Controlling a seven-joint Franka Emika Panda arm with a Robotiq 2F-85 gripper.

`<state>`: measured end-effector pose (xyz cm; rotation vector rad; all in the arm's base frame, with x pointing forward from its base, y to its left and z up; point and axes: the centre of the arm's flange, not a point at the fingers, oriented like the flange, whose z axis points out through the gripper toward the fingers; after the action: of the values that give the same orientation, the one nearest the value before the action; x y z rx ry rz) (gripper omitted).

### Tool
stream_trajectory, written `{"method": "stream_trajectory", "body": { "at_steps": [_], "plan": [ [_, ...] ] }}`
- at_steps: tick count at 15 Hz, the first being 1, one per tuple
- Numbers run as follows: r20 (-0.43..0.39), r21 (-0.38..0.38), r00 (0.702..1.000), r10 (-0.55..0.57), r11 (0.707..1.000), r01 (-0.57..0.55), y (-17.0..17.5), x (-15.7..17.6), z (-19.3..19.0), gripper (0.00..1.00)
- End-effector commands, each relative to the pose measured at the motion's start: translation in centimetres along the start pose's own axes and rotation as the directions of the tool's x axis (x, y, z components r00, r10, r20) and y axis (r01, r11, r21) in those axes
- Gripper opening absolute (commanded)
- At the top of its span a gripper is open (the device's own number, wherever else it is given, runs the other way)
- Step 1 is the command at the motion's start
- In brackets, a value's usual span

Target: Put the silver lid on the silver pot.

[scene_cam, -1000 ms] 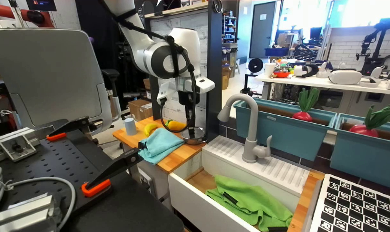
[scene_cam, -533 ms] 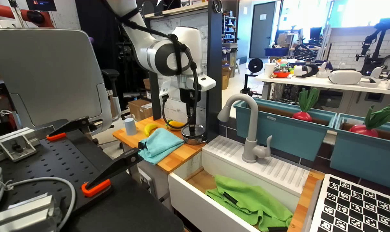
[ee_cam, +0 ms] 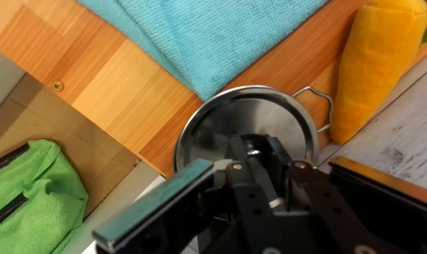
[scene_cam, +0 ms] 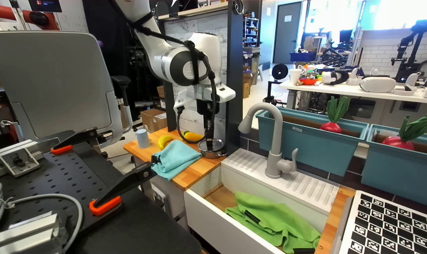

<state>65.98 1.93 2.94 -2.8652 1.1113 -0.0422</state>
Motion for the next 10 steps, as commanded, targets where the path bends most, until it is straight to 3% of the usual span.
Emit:
{"method": "stream_trajectory", "body": {
  "at_steps": [1, 5, 6, 7, 10],
  "plan": [
    [0.006, -0.009, 1.0, 0.015, 1.0, -0.015, -0.65, 0.83, 0.48, 0.05],
    [0.008, -0.005, 1.0, 0.02, 1.0, -0.02, -0.53, 0.98, 0.43, 0.05],
    [0.01, -0.003, 1.0, 0.021, 1.0, -0.021, -0.52, 0.98, 0.37, 0.45],
    [0.011, -0.002, 1.0, 0.021, 1.0, -0.021, -0.51, 0.97, 0.31, 0.47],
    [0.012, -0.001, 1.0, 0.021, 1.0, -0.021, -0.46, 0.95, 0.23, 0.67]
  ]
}}
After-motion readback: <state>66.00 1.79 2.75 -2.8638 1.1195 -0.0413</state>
